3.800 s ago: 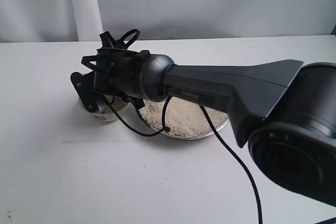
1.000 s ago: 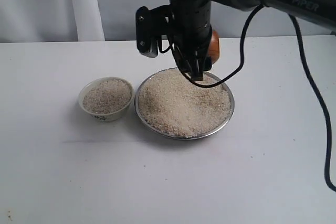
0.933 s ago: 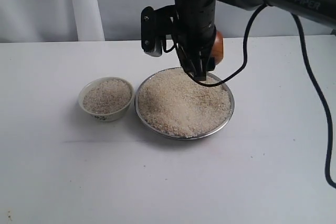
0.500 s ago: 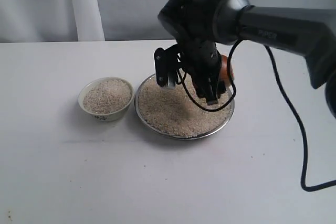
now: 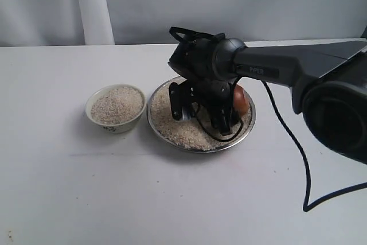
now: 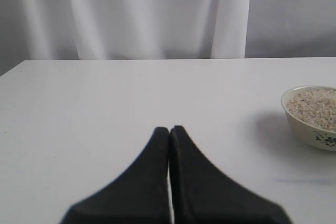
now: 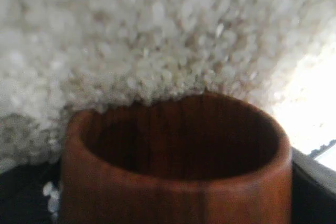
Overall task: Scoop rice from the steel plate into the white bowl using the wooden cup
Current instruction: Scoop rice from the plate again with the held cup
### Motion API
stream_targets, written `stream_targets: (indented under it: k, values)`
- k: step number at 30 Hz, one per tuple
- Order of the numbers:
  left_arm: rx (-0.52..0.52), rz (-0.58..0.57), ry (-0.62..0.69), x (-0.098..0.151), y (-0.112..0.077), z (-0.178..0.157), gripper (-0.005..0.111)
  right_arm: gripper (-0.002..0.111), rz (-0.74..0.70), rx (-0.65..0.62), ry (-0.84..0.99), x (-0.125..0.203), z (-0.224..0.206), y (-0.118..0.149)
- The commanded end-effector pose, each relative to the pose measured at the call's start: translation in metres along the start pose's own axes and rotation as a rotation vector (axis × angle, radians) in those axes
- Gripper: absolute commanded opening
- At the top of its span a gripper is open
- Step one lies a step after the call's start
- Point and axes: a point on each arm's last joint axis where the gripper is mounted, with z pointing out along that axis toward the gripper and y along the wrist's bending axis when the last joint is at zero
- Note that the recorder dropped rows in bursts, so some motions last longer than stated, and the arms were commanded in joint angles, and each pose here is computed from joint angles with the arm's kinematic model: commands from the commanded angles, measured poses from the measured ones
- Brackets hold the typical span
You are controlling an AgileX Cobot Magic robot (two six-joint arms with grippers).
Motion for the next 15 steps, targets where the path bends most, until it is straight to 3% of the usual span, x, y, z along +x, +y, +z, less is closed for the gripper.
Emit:
stream_targets:
  k: [1, 5, 15]
  values:
    - [0.002, -0.003, -0.007, 0.000, 0.000, 0.000, 0.000, 0.000, 0.063, 0.007, -0.156, -0.015, 0.002, -0.001]
    - [0.002, -0.003, -0.007, 0.000, 0.000, 0.000, 0.000, 0.000, 0.089, -0.001, -0.207, -0.019, 0.002, -0.001]
    - [0.002, -0.003, -0.007, 0.000, 0.000, 0.000, 0.000, 0.000, 0.328, -0.158, -0.369, 0.003, 0.020, -0.012]
